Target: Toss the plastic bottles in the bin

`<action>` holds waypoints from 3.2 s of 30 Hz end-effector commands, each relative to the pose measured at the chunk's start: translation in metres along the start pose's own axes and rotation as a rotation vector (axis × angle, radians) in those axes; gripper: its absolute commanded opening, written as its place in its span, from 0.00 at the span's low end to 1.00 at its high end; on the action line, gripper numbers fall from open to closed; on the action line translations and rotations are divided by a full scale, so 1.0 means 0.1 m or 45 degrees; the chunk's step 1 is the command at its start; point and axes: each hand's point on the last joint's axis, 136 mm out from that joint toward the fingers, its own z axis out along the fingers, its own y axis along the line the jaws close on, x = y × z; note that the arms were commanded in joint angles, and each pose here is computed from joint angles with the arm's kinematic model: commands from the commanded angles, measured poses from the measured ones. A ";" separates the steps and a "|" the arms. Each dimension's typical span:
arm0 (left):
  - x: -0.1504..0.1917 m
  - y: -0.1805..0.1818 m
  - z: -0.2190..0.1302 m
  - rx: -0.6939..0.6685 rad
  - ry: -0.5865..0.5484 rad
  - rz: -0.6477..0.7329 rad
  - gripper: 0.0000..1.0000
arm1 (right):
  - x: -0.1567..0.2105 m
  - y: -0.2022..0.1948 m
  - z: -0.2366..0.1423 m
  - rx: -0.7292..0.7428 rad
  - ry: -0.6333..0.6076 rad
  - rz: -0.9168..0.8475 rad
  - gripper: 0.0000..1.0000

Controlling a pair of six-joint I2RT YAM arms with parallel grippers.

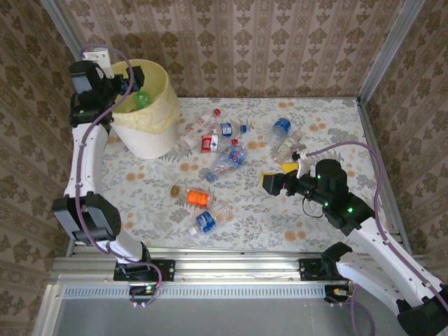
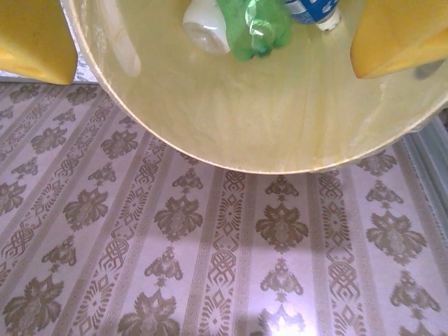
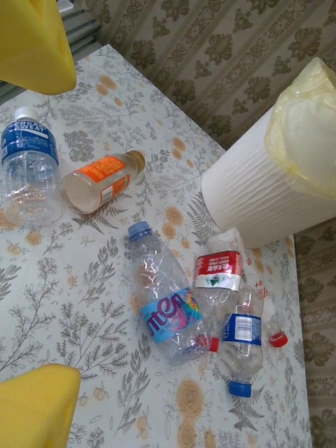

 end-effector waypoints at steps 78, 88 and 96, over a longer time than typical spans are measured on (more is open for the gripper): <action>4.09 -2.23 -2.54 0.651 1.600 0.527 0.76 | 0.29 0.23 -0.20 -0.145 0.187 -0.049 1.00; 4.31 -2.12 -2.47 0.548 1.653 0.652 0.75 | 0.31 0.24 -0.21 -0.149 0.190 -0.046 1.00; 4.41 -2.07 -2.42 0.497 1.677 0.689 0.75 | 0.32 0.24 -0.21 -0.150 0.193 -0.048 1.00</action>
